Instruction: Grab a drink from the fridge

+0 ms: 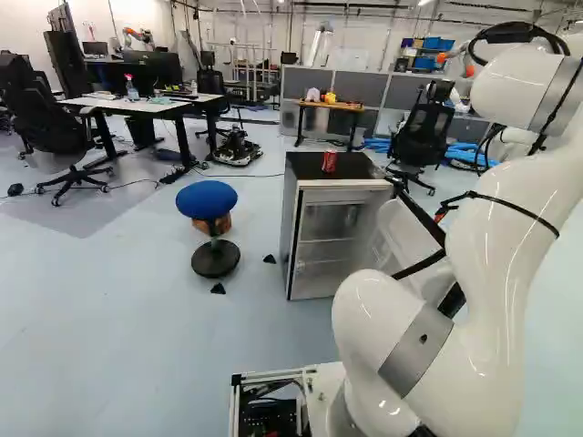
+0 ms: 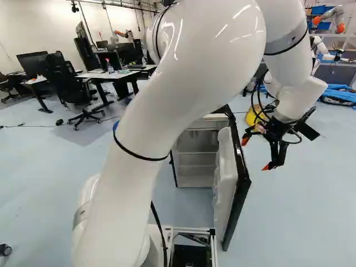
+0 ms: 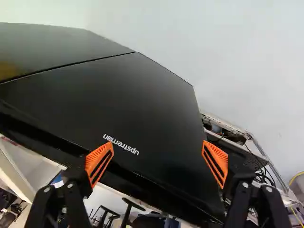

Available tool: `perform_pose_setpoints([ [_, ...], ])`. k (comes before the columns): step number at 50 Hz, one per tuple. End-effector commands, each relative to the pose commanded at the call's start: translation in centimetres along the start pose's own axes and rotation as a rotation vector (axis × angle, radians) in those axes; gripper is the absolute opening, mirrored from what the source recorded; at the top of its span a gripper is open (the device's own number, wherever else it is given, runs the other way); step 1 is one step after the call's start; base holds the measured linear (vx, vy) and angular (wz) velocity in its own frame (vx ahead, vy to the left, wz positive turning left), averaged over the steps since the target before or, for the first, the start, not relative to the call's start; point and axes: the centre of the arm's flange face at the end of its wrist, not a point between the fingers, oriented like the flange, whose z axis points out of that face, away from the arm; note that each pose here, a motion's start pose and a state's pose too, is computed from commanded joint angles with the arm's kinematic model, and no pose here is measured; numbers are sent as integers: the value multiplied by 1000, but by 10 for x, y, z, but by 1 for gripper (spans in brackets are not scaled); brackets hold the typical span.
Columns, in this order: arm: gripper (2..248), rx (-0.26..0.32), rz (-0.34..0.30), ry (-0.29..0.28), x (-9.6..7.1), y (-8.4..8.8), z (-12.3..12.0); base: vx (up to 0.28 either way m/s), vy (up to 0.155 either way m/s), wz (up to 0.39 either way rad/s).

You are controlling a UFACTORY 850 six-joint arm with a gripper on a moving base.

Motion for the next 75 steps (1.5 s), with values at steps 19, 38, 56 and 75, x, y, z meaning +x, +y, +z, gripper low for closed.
perform_pose_setpoints([
  [19, 247, -14, -15, -41, -27, -6, 10, 0, 0, 0],
  [38, 247, -46, -48, -79, -56, -13, 21, 0, 0, 0],
  [56, 247, -86, -102, -112, -82, -29, 33, 0, 0, 0],
  [75, 247, -128, -168, -144, -111, -48, 46, 0, 0, 0],
])
